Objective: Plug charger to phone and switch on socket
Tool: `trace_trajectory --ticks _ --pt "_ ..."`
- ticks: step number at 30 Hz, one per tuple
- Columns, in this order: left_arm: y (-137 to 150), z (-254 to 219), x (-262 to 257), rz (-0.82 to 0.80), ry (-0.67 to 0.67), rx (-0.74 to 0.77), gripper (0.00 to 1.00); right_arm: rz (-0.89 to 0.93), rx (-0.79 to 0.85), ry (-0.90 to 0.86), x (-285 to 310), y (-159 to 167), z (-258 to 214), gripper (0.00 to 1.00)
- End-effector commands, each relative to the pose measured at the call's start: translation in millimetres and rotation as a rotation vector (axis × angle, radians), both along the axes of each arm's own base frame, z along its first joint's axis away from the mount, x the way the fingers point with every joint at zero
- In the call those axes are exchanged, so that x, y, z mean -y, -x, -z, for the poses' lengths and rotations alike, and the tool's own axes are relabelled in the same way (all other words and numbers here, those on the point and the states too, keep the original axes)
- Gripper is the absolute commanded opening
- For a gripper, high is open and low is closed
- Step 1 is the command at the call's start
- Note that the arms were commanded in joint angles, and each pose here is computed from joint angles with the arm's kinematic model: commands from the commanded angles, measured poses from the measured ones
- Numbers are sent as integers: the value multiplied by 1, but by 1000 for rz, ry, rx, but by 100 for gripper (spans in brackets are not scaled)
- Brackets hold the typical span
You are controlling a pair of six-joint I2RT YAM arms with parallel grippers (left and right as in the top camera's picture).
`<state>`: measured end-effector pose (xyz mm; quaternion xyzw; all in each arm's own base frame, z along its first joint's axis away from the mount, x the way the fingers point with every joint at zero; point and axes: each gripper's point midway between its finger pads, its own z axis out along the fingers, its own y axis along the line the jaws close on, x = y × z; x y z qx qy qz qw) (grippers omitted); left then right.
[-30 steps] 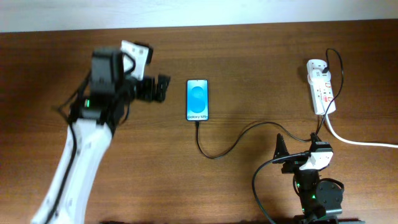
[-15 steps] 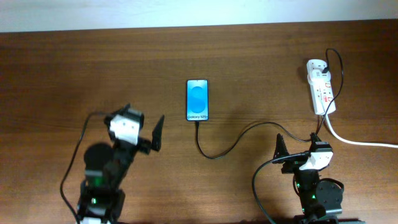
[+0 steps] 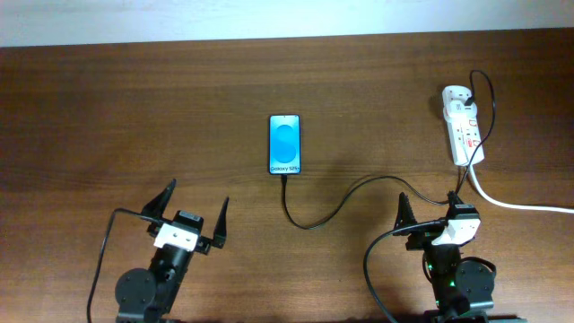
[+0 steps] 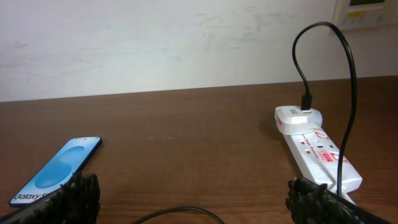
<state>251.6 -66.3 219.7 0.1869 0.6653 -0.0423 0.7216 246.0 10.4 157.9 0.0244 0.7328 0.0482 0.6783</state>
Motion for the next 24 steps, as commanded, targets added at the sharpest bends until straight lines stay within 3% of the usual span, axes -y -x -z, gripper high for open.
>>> trace_trajectory --ticks 1,24 --pt "-1 -6 -7 -42 -18 40 99 5 -4 -6 0 0 2 98" --pt "5 6 -21 -91 -23 3 100 5 -5 -6 0 0 3 98"
